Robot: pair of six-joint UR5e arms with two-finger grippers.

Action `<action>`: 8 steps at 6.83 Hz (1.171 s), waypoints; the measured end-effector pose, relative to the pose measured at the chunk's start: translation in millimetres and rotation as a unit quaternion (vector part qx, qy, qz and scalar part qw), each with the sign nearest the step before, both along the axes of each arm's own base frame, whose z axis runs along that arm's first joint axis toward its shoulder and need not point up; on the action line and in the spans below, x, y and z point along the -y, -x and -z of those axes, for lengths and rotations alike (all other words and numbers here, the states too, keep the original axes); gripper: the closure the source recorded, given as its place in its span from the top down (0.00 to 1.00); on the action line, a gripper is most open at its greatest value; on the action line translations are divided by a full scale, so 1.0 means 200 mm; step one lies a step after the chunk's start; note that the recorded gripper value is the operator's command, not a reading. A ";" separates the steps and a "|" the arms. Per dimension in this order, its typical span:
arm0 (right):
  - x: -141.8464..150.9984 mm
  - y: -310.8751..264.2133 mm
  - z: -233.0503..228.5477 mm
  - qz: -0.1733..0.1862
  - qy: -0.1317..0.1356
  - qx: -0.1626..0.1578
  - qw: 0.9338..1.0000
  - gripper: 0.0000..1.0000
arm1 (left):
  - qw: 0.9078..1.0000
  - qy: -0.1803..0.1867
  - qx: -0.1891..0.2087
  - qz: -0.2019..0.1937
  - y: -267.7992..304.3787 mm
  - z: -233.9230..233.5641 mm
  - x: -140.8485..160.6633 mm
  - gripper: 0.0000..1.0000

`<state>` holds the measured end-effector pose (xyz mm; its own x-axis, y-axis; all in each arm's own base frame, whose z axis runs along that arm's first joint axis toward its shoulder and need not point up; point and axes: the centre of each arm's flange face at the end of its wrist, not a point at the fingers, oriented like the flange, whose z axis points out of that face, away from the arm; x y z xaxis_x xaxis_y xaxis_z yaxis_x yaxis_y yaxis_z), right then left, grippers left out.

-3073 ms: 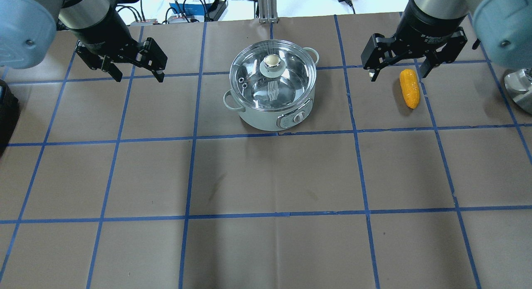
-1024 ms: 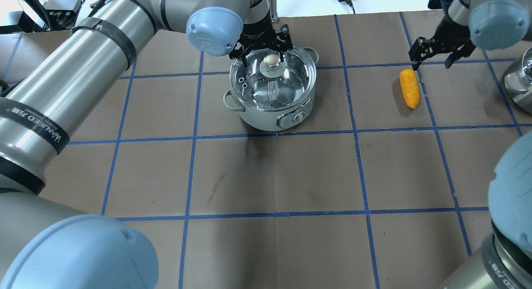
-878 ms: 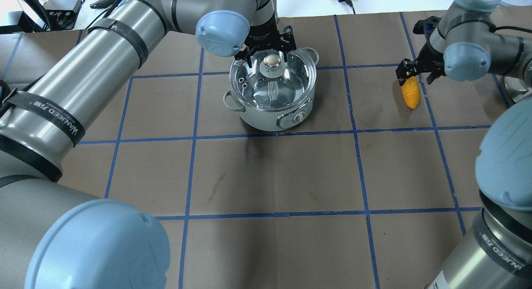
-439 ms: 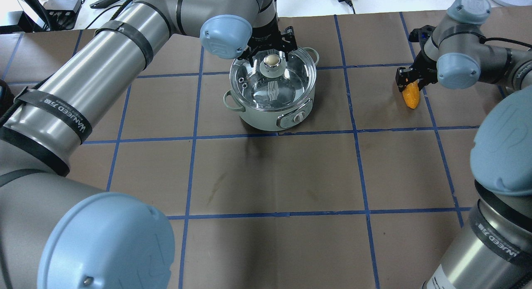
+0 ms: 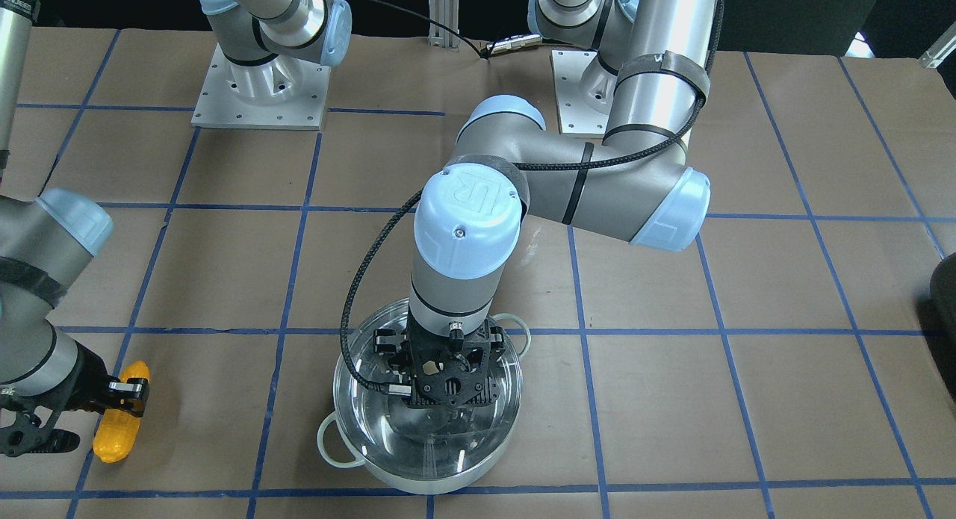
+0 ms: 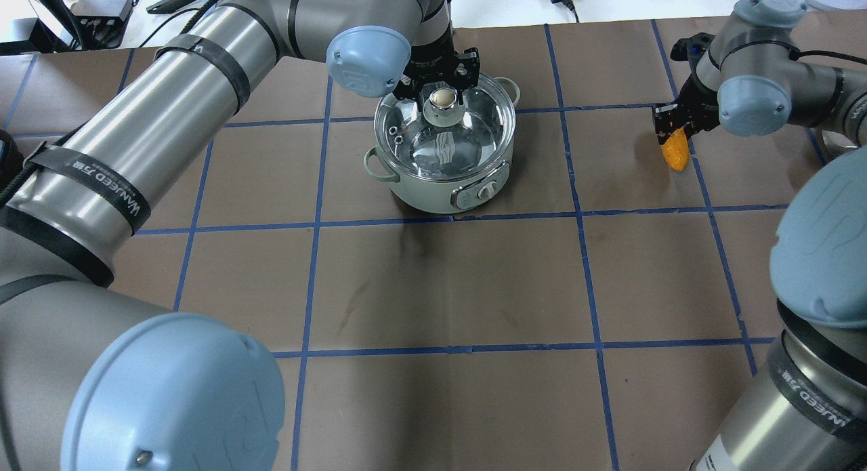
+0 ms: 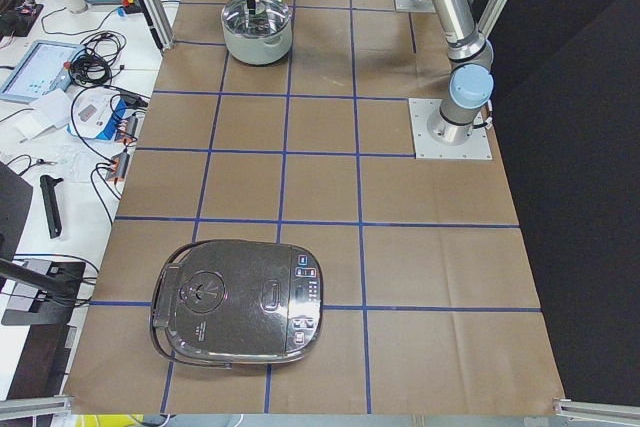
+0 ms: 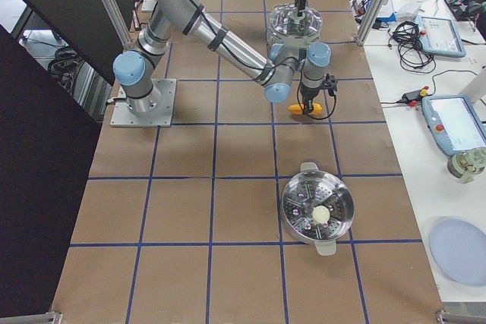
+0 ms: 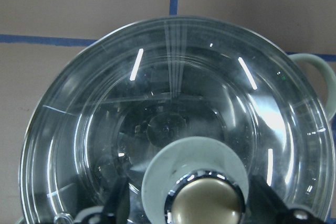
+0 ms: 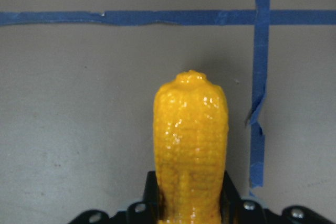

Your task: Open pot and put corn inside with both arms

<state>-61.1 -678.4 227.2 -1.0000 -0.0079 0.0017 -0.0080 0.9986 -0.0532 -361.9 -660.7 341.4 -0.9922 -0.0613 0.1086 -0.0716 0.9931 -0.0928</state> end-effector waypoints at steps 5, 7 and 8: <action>-0.20 -0.49 -1.03 0.013 -0.012 0.029 0.999 0.13 | 0.998 0.003 0.011 0.057 -0.41 -0.57 -0.09 0.15; -0.22 -1.20 -0.98 0.010 0.000 0.041 0.999 0.13 | 0.994 -0.018 0.024 0.106 -1.03 -0.63 -0.02 0.15; -0.22 -1.53 -0.88 0.022 0.022 0.047 0.998 0.13 | 0.992 -0.036 0.023 0.119 -1.31 -0.54 -0.01 0.15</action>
<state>244.7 -635.0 403.9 -0.9952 0.0331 -0.0926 0.0419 0.9946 -0.0947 -100.4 -658.8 449.9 -0.9834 0.1689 0.0670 0.1680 0.9856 -0.0189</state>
